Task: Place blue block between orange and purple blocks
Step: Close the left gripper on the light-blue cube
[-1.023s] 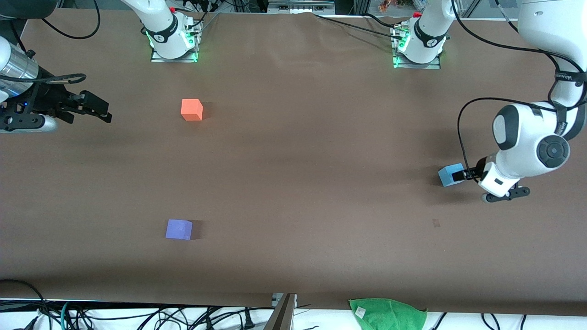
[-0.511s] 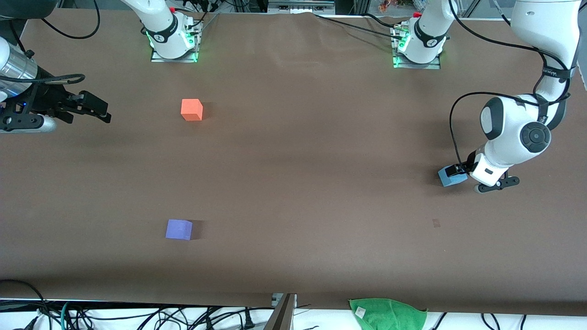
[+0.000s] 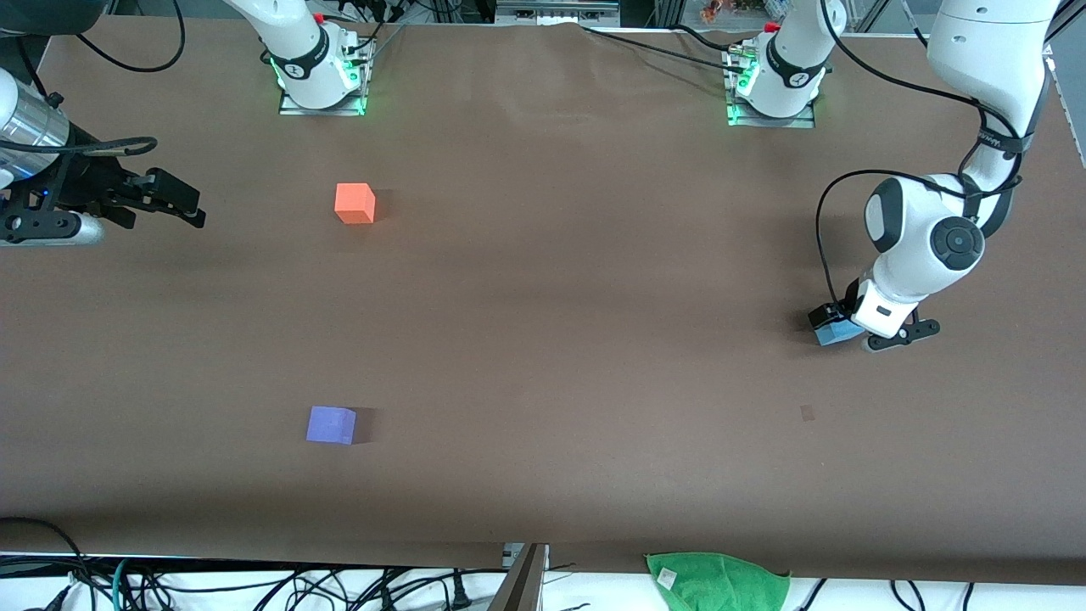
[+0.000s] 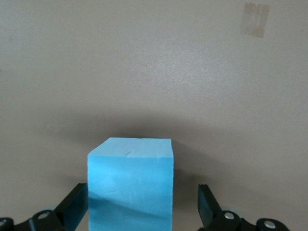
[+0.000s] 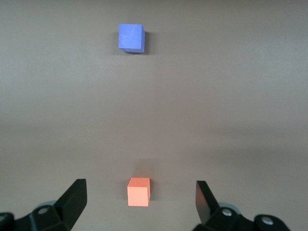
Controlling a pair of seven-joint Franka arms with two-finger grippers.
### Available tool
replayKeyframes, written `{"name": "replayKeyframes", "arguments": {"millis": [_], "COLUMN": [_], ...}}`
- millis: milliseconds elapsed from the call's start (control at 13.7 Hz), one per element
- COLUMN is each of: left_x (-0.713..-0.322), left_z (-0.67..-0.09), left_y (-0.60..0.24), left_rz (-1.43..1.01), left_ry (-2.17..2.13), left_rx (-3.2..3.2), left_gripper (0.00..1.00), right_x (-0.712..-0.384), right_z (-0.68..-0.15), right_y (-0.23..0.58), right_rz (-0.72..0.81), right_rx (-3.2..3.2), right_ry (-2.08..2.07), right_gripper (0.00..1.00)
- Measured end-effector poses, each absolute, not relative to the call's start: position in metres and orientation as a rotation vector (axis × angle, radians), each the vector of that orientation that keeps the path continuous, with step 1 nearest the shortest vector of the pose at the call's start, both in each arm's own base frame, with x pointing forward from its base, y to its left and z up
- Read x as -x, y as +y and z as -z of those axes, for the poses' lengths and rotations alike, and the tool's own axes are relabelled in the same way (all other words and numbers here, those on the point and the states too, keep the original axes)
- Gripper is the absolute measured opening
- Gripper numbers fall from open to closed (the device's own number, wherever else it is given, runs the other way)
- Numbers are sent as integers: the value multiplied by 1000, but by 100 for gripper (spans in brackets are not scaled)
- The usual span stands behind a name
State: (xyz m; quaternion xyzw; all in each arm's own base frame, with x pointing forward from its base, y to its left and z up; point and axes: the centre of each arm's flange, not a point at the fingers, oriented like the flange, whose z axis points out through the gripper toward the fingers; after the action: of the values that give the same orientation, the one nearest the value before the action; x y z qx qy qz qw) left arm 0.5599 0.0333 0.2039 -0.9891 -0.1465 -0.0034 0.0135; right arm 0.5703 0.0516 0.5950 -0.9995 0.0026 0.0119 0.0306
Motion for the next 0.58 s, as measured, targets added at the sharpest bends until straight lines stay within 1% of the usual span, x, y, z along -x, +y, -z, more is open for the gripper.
{"name": "replayKeyframes", "arguments": {"millis": [219, 292, 365, 584], "left_x": [-561, -560, -560, -560], "left_z": [-194, -191, -189, -188], "left_y": [33, 33, 34, 36], "left_rz": [32, 34, 32, 35], "left_ry": [-456, -456, -456, -442], "left_rx": [3081, 3081, 3080, 3077], "left_gripper": [100, 96, 94, 63], "right_x": [-570, -570, -570, -570], "right_z": [-595, -595, -595, -595], "right_y": [52, 52, 52, 51], "right_rz": [-37, -37, -37, -37], "right_rx": [3080, 3080, 3080, 3080], "right_ry": [8, 8, 8, 8], "right_gripper": [100, 100, 100, 100]}}
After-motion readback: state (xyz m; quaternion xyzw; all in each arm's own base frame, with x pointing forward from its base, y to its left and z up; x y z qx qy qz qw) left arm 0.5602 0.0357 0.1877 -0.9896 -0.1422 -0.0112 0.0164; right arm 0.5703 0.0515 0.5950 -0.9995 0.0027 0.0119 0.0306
